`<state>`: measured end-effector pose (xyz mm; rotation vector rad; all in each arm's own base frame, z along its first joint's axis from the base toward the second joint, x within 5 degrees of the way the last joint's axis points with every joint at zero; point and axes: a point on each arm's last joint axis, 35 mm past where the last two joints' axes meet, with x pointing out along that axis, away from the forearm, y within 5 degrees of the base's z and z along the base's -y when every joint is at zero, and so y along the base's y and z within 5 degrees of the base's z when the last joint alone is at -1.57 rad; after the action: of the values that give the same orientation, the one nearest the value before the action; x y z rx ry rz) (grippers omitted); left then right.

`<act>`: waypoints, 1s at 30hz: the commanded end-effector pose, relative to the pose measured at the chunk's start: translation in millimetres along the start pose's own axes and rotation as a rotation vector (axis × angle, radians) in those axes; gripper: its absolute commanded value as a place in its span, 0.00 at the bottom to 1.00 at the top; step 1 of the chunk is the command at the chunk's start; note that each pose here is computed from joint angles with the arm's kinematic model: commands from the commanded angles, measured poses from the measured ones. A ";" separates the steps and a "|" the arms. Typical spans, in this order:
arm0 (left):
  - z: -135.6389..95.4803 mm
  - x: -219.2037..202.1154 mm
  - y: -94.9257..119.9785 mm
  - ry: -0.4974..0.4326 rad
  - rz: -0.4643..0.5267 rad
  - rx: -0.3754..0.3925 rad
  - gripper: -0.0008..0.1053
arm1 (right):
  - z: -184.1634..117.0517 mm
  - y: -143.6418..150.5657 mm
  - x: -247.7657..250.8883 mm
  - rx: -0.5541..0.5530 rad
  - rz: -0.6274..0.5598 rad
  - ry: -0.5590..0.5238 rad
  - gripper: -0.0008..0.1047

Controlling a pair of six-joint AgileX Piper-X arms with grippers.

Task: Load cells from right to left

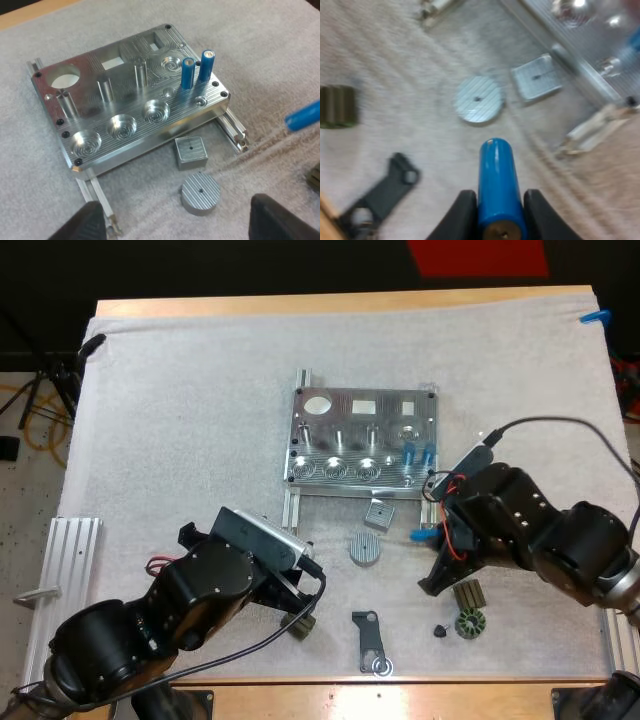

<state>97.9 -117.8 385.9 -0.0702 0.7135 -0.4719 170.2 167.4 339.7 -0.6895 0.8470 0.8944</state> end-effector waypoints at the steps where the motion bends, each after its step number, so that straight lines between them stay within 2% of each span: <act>1: 1.9 -3.2 1.4 -0.029 0.024 -0.018 0.58 | 3.9 -3.8 -11.2 -0.055 -0.061 0.000 0.01; 6: 1.7 -3.2 1.8 -0.029 0.032 -0.004 0.58 | 9.7 -7.2 -21.2 -0.127 -0.078 0.065 0.01; 11: -0.6 -12.0 8.5 -0.059 0.090 -0.004 0.58 | 21.0 -13.6 -17.8 -0.179 -0.107 0.141 0.01; 15: -3.9 -20.3 14.4 -0.072 0.127 -0.002 0.58 | 29.5 -17.1 -9.9 -0.218 -0.103 0.159 0.01; 22: -12.3 -25.5 20.9 -0.019 0.161 0.021 0.58 | 50.2 -26.1 10.5 -0.282 -0.108 0.202 0.01; 30: -18.6 -26.7 26.7 0.020 0.245 0.052 0.58 | 75.3 -38.7 31.4 -0.381 -0.163 0.257 0.01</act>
<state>79.2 -82.3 381.6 0.0623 0.7276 -0.2835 238.6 221.6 351.2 -1.1975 0.8614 0.8467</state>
